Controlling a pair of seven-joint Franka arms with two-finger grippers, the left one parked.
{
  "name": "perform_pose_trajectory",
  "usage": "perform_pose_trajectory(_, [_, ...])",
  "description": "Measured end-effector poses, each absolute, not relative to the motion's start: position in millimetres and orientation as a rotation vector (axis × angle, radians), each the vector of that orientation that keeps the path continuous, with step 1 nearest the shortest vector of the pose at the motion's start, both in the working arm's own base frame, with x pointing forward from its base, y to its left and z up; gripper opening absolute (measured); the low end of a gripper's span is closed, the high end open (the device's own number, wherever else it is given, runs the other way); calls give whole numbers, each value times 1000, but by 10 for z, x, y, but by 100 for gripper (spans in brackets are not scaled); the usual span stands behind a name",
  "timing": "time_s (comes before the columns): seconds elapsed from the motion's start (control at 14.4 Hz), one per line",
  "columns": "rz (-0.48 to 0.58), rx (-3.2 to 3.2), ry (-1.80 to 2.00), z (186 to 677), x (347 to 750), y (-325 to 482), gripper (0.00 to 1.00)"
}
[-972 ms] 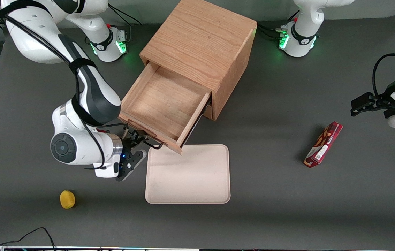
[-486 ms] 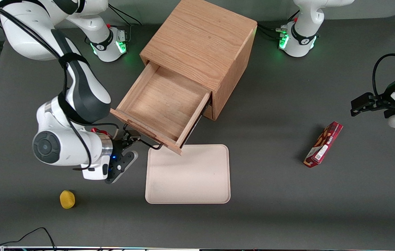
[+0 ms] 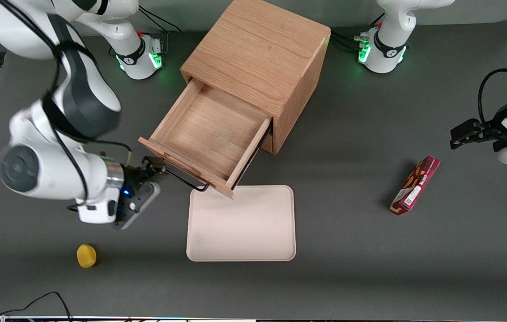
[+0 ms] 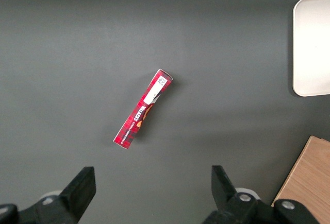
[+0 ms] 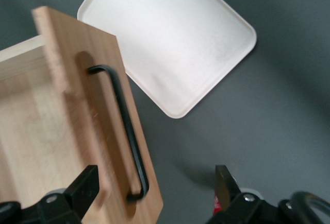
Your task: Open upper drawer
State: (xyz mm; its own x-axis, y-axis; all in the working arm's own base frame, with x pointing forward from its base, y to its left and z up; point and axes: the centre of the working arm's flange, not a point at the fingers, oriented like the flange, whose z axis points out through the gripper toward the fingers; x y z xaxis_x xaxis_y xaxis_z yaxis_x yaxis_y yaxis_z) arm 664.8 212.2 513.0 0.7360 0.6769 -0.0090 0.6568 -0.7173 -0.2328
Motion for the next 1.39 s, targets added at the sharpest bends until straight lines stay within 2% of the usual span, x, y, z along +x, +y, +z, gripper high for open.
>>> perform_pose_trajectory(0.35, [147,-2792,-1056,6075,6100,1781,100])
perform_pose_trajectory(0.62, [129,-2900,-981,6555,5492,1401,100])
perform_pose_trajectory(0.9, [143,-2982,-722,6681,4873,787,100])
perform_pose_trajectory(1.04, [112,-3035,-570,6706,4638,558,99])
perform_pose_trajectory(1.18, [64,-3076,-447,6759,4517,348,99])
perform_pose_trajectory(1.39, [-46,-3104,-292,6760,4596,177,96])
